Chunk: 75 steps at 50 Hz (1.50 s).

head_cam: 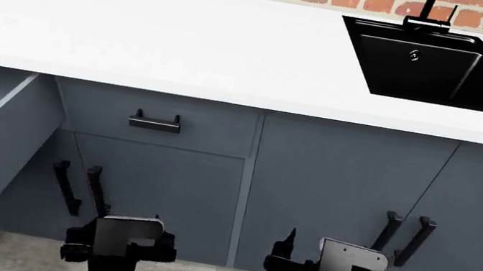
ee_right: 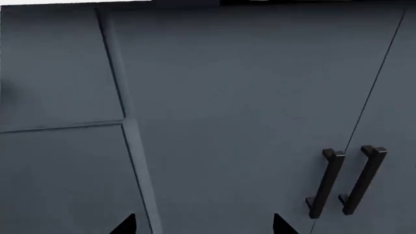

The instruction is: Pick and place the shaker into the drawer. Then close the cabinet.

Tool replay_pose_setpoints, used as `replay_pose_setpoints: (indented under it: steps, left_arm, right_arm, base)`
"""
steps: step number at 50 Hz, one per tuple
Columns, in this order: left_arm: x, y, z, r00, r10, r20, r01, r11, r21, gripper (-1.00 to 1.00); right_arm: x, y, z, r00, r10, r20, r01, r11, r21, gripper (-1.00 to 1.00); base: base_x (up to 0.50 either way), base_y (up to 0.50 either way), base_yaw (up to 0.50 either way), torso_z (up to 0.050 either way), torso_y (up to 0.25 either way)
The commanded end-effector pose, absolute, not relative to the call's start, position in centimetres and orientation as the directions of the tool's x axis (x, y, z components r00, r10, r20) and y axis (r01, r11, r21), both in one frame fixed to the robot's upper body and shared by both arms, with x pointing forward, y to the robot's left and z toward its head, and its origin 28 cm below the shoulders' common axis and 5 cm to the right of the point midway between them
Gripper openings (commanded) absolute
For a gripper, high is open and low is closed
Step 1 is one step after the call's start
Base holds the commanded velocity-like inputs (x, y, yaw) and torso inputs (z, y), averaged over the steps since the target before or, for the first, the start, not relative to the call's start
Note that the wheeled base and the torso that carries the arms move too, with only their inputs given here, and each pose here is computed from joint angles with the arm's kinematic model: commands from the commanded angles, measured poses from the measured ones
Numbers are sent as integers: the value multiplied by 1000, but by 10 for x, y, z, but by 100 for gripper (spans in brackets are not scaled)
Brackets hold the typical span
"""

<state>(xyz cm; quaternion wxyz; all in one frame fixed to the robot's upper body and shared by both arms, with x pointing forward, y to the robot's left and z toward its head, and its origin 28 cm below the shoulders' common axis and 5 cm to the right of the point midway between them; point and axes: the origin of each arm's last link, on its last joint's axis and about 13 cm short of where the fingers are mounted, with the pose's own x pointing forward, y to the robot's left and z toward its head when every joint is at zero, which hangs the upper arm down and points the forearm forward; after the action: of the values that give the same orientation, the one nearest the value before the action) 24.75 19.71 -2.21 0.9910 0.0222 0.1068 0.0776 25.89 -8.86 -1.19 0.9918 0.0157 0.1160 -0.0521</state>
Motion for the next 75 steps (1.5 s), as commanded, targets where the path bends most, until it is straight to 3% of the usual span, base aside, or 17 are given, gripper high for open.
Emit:
replay_pose_setpoints:
  steps: [1,9,14,34,75]
  left_arm:
    - [245,200,-38,931,171,-323,-142,984,111,100]
    - [237,204,-30,915,184,-359,-125,976,181,100]
    - [243,215,-32,860,254,-442,-236,967,96,100]
    - [241,211,-32,896,171,-411,-135,984,115,100]
    - [238,210,-33,903,130,-410,-78,987,140,100]
  right_arm:
    - [257,-83,-33,954,-86,-286,78,996,-39,100]
    - [262,-79,-40,946,-63,-317,57,998,-28,100]
    - [261,-83,-39,943,-102,-317,120,992,38,100]
    - [259,-78,-34,953,-5,-304,13,1000,23,100]
    - [256,-83,-34,951,-9,-308,24,999,47,100]
  base:
    - [0,0,0,0,0]
    - [0,0,0,0,0]
    - [0,0,0,0,0]
    - [0,-12,0,0,0]
    - [2,-500,0,0,0]
